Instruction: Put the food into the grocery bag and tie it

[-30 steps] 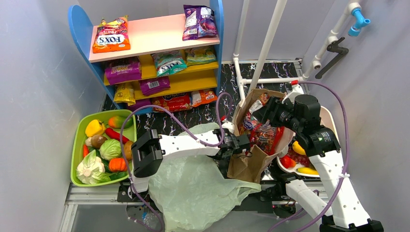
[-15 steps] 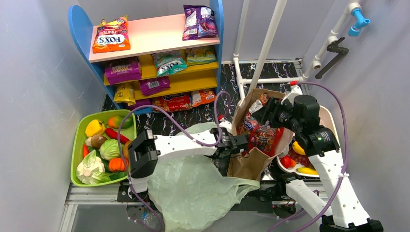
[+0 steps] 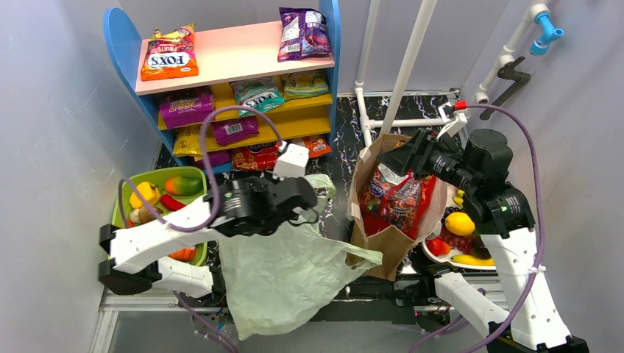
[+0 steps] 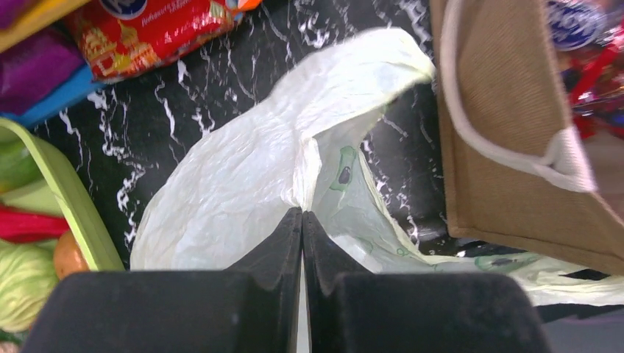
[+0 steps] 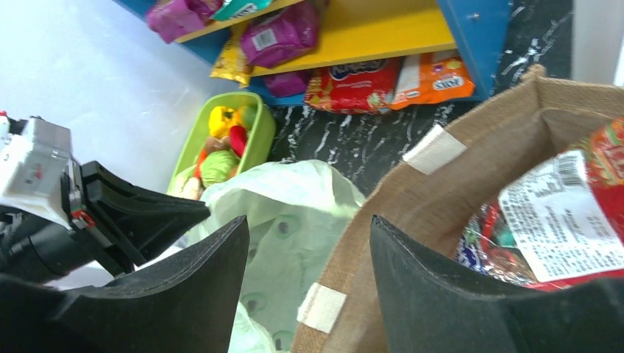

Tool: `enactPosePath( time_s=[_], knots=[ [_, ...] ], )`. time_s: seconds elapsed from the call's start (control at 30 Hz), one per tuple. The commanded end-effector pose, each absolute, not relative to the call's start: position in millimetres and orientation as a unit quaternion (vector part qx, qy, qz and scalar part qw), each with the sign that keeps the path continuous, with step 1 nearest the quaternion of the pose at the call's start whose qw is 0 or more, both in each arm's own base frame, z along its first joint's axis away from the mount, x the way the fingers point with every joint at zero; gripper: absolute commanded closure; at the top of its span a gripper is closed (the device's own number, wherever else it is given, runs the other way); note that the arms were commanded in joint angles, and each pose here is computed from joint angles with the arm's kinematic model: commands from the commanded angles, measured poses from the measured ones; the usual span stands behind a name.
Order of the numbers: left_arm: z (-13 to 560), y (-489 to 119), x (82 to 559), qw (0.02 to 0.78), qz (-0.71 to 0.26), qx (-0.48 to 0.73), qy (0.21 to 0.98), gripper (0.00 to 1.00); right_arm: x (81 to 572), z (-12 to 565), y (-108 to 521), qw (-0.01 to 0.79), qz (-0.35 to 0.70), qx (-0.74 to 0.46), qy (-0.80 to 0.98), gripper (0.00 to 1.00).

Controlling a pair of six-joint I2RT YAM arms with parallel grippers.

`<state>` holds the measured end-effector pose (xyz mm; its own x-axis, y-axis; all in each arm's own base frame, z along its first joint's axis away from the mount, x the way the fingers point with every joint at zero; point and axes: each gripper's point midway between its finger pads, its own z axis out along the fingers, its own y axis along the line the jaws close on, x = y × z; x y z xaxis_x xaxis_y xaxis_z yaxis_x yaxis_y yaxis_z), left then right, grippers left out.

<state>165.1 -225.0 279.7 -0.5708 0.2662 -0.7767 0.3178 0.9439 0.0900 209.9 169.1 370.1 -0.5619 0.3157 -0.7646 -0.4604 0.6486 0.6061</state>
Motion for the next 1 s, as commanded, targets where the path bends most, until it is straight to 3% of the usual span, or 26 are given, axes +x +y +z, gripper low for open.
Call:
enactPosePath(
  time_s=[0.0,0.2,0.47,0.97],
  knots=[
    [313.7,-214.8,168.8,0.484,-0.070,0.186,0.852,1.00,202.4,405.4,189.0,0.464,0.482,-0.085,0.739,0.32],
    [346.8,-188.2,165.9,0.538,-0.129,0.168,0.816,1.00,206.6,402.9,209.8,0.419,0.515,-0.106,0.740,0.32],
    [354.0,-133.9,168.6,0.606,-0.162,0.084,0.774,1.00,208.0,360.9,250.7,0.371,0.479,-0.115,0.787,0.32],
    [330.7,-66.7,160.9,0.615,-0.153,0.008,0.774,1.00,212.7,283.7,319.5,0.304,0.393,-0.124,0.859,0.34]
  ],
)
